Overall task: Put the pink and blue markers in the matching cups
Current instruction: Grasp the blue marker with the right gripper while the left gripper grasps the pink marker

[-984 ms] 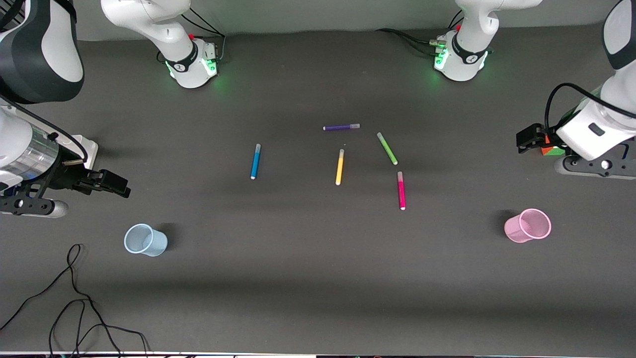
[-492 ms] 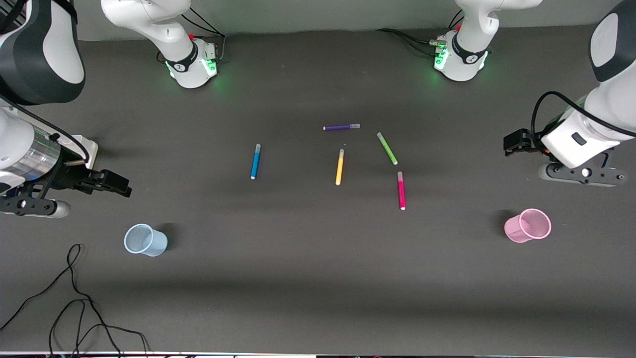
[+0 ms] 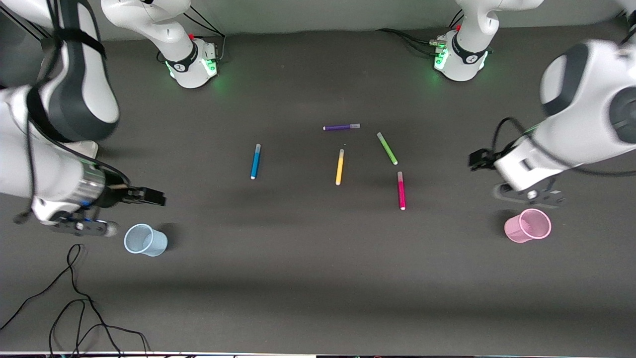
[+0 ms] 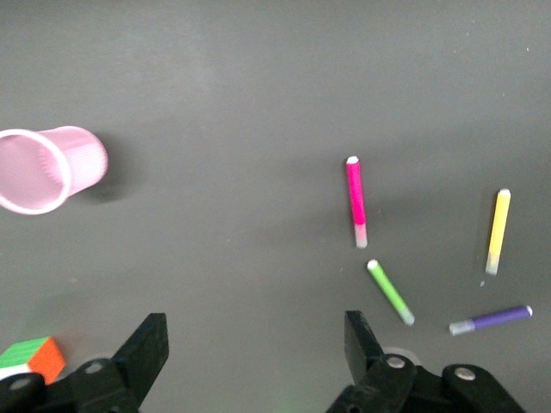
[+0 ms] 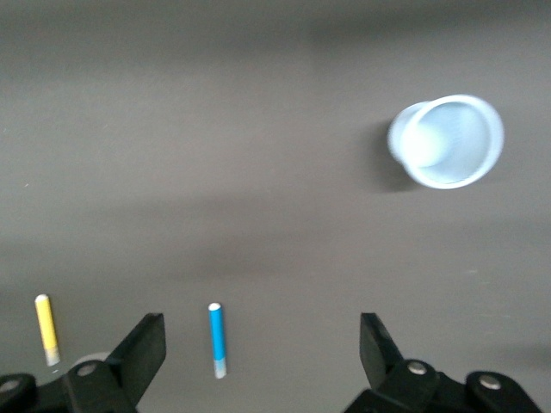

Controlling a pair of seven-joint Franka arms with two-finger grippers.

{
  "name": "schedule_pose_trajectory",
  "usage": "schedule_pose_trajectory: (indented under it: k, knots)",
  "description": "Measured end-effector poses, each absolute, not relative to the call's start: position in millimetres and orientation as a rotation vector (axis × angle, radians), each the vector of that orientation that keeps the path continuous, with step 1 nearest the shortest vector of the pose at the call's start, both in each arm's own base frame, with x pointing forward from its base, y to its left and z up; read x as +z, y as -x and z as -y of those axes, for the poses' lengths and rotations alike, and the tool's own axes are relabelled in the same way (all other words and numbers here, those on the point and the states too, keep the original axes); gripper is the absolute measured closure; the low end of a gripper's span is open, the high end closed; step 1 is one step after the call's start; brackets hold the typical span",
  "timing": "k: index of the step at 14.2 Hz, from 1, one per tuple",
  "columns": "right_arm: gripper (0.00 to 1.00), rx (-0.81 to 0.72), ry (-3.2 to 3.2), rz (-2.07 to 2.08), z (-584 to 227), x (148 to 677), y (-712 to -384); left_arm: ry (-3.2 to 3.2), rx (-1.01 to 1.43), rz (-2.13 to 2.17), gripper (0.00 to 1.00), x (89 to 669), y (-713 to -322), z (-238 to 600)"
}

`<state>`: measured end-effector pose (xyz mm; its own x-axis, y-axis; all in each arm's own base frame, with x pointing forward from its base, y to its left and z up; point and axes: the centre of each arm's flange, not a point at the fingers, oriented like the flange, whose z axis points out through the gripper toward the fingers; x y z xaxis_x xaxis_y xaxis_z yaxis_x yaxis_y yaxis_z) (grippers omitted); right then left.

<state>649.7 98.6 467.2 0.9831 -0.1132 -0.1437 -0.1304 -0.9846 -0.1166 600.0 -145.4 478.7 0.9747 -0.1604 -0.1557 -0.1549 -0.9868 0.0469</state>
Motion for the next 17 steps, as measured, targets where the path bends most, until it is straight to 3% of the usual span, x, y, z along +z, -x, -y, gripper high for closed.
schedule_pose_trajectory:
  k: [7, 12, 17]
  knots:
    - [0.0, 0.552, 2.919, -0.239, -188.9, 342.9, -650.2, -3.092, -0.26, 0.255, 0.08, 368.7, -614.2, 217.4]
    - [0.0, 0.891, 2.945, -0.141, -239.1, 244.4, -617.6, -3.083, -0.184, 0.252, 0.08, 275.7, -616.6, 272.5]
    - [0.0, 1.053, 2.943, -0.066, -259.3, 197.7, -592.9, -3.074, -0.141, 0.254, 0.08, 207.9, -607.3, 307.3]
